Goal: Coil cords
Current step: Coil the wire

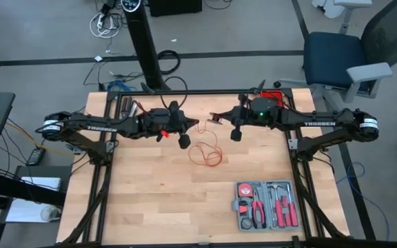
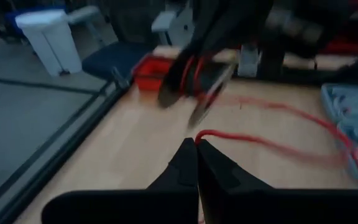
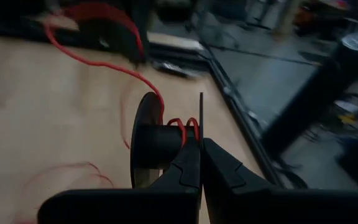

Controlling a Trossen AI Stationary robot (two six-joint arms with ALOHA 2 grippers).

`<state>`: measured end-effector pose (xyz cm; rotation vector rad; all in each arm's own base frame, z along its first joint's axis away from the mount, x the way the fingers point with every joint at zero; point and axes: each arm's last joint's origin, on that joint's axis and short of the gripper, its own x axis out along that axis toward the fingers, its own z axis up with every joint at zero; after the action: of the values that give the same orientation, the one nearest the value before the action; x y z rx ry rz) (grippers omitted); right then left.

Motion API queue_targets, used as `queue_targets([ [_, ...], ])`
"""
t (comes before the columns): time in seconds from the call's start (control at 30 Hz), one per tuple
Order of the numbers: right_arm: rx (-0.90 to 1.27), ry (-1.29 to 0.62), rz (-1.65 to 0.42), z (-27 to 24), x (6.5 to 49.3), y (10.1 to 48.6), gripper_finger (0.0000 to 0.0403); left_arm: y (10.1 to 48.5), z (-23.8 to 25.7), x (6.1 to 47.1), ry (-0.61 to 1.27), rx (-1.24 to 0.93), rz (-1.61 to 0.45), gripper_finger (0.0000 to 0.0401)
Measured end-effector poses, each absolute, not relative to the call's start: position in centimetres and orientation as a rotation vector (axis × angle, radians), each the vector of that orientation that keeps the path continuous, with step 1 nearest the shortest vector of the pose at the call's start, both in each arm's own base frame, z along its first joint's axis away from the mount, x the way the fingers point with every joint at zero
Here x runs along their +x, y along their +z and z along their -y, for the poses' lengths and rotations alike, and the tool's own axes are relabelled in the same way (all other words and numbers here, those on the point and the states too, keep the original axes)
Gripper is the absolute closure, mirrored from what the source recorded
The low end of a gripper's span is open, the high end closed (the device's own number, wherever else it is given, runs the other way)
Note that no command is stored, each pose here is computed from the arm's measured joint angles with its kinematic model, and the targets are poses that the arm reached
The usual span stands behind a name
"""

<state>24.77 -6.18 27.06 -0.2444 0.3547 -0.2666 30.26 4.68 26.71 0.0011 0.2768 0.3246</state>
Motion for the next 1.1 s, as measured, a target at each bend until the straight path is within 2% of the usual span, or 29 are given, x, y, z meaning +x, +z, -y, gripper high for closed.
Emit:
queue_targets([
  [0.23, -0.227, -0.303, -0.334, 6.3, 24.8, 27.3, 0.0403, 26.9, -4.5, 30.4, 0.275, -0.054, -0.243, 0.0401],
  [0.77, -0.263, -0.296, -0.352, 4.0, 25.2, 27.1, 0.0403, 28.0, -4.3, 30.6, 0.261, -0.03, -0.138, 0.0401],
  [0.93, -0.336, -0.404, -0.42, 3.5, 25.0, 26.7, 0.0403, 28.6, -4.2, 30.8, 0.256, -0.03, -0.117, 0.0401],
  [1.1, -0.341, -0.45, -0.379, 3.5, 25.3, 27.1, 0.0403, 29.1, -3.6, 31.1, 0.236, -0.062, -0.093, 0.0401],
])
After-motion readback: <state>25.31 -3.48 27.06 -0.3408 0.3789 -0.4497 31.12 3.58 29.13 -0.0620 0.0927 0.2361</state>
